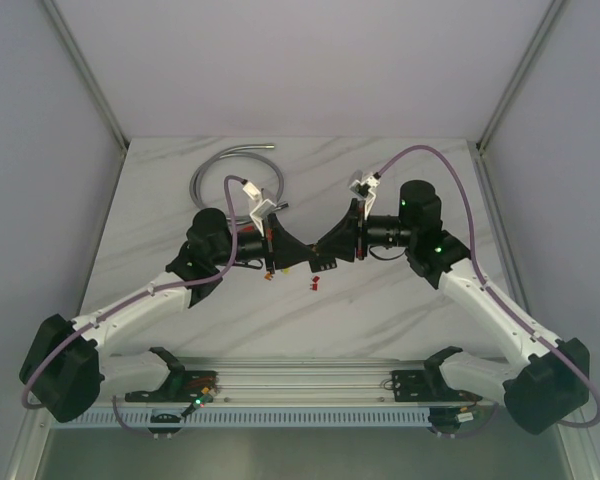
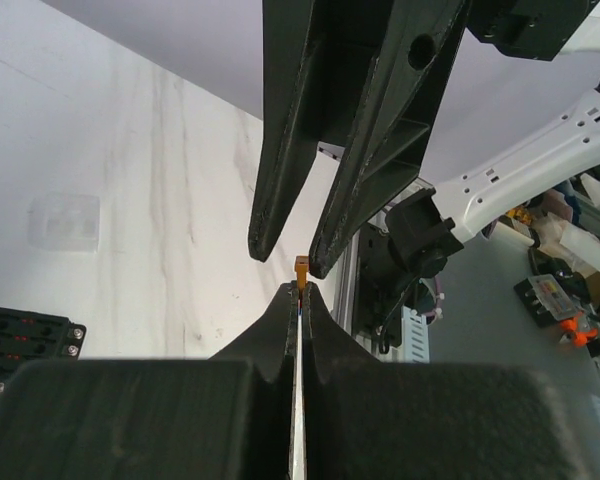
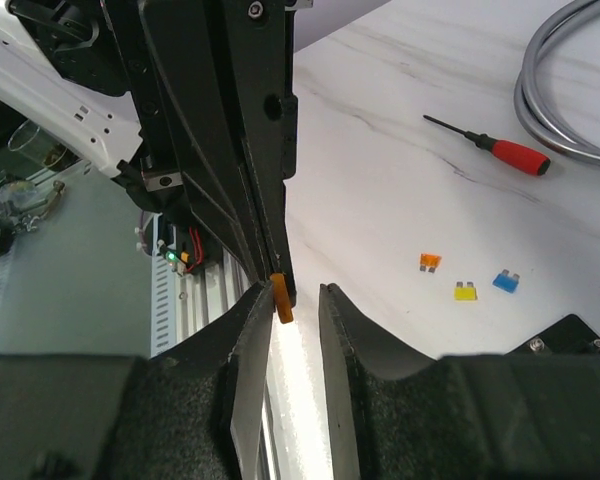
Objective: Snap on the fuse box
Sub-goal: Pick up the fuse from the center of the board.
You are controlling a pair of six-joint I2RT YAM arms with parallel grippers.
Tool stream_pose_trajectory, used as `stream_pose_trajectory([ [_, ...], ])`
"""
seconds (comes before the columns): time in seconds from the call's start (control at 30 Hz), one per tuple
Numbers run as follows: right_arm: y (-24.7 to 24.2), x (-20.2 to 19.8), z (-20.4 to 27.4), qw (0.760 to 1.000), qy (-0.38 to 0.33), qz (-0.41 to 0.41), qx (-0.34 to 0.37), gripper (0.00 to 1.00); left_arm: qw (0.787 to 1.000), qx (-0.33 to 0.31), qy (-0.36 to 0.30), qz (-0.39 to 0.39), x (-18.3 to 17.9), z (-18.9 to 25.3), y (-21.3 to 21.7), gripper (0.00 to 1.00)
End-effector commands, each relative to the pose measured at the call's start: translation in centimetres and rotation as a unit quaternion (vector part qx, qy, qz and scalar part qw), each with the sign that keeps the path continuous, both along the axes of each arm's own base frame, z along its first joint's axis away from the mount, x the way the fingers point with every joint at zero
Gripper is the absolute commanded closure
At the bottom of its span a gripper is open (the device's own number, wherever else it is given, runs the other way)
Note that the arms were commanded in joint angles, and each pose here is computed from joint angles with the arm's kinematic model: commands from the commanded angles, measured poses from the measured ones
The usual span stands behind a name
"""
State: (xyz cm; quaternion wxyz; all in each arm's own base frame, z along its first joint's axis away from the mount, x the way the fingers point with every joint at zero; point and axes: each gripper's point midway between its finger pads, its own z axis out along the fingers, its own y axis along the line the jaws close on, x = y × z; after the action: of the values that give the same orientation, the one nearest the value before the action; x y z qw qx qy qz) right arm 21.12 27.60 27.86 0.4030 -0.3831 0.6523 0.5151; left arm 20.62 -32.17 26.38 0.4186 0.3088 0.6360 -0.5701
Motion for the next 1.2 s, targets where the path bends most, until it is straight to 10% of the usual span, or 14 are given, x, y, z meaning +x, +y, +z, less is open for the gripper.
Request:
stream_pose_trajectory([
  [0.0,0.1,-0.5,1.8,0.999,-0.020,0.021,0.016,0.70,0.999,-0.028,-0.037,-0.024,-0.9,2.4,0.0,1.00],
  [0.67,0.3,-1.0,1.1,0.999,-0.012,0.043,0.020,1.00,0.999,-0.027,-0.037,-0.029,-0.9,2.2,-0.3,0.99],
  [1.17,-2.6,6.6,-5.8,0.972,0.041,-0.208,-0.100,1.00,0.972,0.051,0.071,0.220,6.7,-4.8,5.0,0.30],
])
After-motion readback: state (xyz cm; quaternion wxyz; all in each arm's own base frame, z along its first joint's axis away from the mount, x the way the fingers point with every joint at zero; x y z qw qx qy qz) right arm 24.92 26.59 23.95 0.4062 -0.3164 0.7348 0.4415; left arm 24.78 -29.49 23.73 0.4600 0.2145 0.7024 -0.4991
